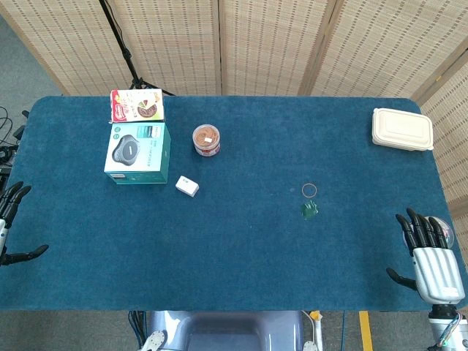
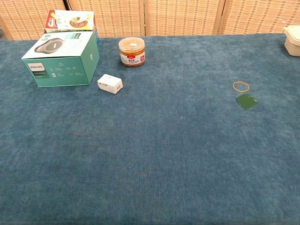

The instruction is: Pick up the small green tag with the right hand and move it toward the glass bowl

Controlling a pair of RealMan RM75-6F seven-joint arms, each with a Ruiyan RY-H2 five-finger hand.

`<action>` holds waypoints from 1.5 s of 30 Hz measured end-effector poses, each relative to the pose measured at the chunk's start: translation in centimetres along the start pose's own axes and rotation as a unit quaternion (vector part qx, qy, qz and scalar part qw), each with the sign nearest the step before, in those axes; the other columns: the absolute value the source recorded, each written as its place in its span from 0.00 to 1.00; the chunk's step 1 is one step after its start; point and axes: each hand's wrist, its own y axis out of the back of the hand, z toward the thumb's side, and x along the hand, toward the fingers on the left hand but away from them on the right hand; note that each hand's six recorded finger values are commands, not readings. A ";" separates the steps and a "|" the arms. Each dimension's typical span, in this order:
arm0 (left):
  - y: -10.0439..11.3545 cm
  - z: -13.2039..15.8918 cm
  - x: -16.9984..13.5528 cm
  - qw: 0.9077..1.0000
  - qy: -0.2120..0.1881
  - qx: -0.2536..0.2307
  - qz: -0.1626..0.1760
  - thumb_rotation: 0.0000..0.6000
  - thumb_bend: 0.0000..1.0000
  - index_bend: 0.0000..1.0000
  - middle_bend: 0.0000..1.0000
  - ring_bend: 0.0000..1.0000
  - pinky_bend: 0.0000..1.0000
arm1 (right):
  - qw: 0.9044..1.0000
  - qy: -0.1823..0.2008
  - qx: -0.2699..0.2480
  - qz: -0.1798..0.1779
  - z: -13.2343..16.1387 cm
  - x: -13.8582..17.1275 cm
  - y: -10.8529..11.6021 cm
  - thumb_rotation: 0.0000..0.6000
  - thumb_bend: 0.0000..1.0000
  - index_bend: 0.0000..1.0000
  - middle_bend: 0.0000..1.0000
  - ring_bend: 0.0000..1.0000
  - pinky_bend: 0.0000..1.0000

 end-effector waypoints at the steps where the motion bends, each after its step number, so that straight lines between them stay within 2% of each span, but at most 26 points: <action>1: 0.0 0.0 0.0 1.000 0.000 0.000 0.000 1.00 0.00 0.00 0.00 0.00 0.00 | 1.000 0.000 0.000 0.001 0.0 0.0 0.0 1.00 0.00 0.00 0.00 0.00 0.00; 9: 0.0 -0.1 0.1 1.000 -0.001 -0.003 -0.004 1.00 0.00 0.00 0.00 0.00 0.00 | 1.000 0.006 0.004 0.013 0.4 -0.2 -0.9 1.00 0.00 0.00 0.00 0.00 0.00; 13: -0.1 0.1 0.2 1.000 -0.007 -0.005 -0.006 1.00 0.00 0.00 0.00 0.00 0.00 | 0.999 0.024 0.001 0.025 1.4 -1.1 -1.8 1.00 0.00 0.00 0.00 0.00 0.00; 20: -0.2 0.0 0.5 1.000 -0.002 -0.009 -0.008 1.00 0.00 0.00 0.00 0.00 0.00 | 0.995 0.085 -0.004 0.052 5.0 -4.5 -3.4 1.00 0.00 0.00 0.00 0.00 0.00; 24: -0.1 -0.2 0.7 1.000 0.005 -0.011 -0.007 1.00 0.00 0.00 0.00 0.00 0.00 | 0.989 0.127 -0.010 0.075 7.8 -7.0 -4.6 1.00 0.00 0.00 0.00 0.00 0.00; 30: -0.1 -0.4 0.8 1.000 0.010 -0.010 -0.008 1.00 0.00 0.00 0.00 0.00 0.00 | 0.980 0.169 -0.021 0.098 11.7 -10.7 -6.4 1.00 0.00 0.00 0.00 0.00 0.00; 39: -0.2 -0.7 1.0 1.000 0.020 -0.009 -0.010 1.00 0.00 0.00 0.00 0.00 0.00 | 0.978 0.191 0.011 0.087 15.1 -14.9 -8.4 1.00 0.00 0.00 0.00 0.00 0.00; 45: -0.3 -0.6 1.1 1.000 0.022 -0.008 -0.012 1.00 0.00 0.00 0.00 0.00 0.00 | 0.979 0.178 0.028 0.092 15.8 -16.6 -10.2 1.00 0.00 0.00 0.00 0.00 0.00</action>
